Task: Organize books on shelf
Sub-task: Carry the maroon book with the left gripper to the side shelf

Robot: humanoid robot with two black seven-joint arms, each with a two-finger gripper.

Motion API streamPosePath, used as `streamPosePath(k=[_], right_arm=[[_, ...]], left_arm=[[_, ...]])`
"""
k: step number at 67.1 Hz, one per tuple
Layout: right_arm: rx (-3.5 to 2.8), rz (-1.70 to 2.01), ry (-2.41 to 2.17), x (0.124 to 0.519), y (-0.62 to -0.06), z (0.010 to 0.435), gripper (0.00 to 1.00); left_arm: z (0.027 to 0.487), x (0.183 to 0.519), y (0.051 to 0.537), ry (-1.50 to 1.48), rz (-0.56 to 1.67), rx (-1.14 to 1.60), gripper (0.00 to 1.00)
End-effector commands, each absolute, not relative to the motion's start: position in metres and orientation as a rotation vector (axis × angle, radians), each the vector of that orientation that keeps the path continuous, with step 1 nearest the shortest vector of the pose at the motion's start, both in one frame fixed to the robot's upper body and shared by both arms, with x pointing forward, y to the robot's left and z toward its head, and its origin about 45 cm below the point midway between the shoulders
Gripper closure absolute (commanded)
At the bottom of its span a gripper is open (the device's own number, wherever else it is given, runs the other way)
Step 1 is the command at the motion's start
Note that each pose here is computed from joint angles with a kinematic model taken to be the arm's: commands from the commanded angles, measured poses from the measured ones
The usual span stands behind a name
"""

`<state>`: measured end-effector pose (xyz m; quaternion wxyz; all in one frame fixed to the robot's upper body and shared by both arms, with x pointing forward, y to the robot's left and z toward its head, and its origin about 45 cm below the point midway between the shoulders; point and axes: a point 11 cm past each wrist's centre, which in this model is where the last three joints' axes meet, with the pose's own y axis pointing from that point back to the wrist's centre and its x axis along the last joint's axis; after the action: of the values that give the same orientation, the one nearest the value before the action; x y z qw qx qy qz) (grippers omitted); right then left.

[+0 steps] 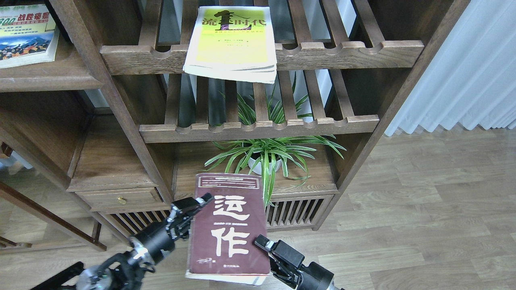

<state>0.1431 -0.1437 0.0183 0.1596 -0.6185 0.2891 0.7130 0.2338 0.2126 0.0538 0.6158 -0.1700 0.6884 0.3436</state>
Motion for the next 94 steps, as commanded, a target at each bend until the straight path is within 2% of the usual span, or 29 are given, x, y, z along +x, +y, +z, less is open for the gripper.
streamPosePath(k=[1, 21, 22, 36, 47, 68, 71, 94], right_arm=[[-1.769, 2.040, 0.838, 0.145, -0.146, 0.016, 0.00], [-1.753, 2.012, 0.866, 0.151, -0.154, 0.016, 0.00], [-1.753, 2.012, 0.865, 0.151, -0.154, 0.017, 0.00], [-1.746, 2.017, 0.871, 0.148, -0.155, 0.015, 0.00], [-1.747, 2.018, 0.870, 0.148, -0.154, 0.015, 0.00], [-1.770, 2.031, 0.869, 0.151, -0.152, 0.012, 0.00], [-1.779, 2.032, 0.875, 0.155, -0.153, 0.010, 0.00], [-1.814, 2.020, 0.874, 0.166, -0.153, 0.012, 0.00]], left_arm=[[0.054, 0.230, 0.248, 1.523, 0.851, -0.297, 1.00], [0.075, 0.227, 0.347, 1.386, 1.001, -0.072, 1.00], [0.083, 0.227, 0.363, 1.365, 1.014, -0.033, 1.00], [0.124, 0.237, 0.406, 1.257, 1.066, 0.047, 1.00], [0.181, 0.251, 0.447, 1.110, 1.130, 0.116, 0.99], [0.274, 0.275, 0.496, 0.869, 1.243, 0.133, 0.99], [0.302, 0.282, 0.506, 0.798, 1.269, 0.125, 0.99], [0.390, 0.305, 0.516, 0.571, 1.294, 0.061, 0.99]])
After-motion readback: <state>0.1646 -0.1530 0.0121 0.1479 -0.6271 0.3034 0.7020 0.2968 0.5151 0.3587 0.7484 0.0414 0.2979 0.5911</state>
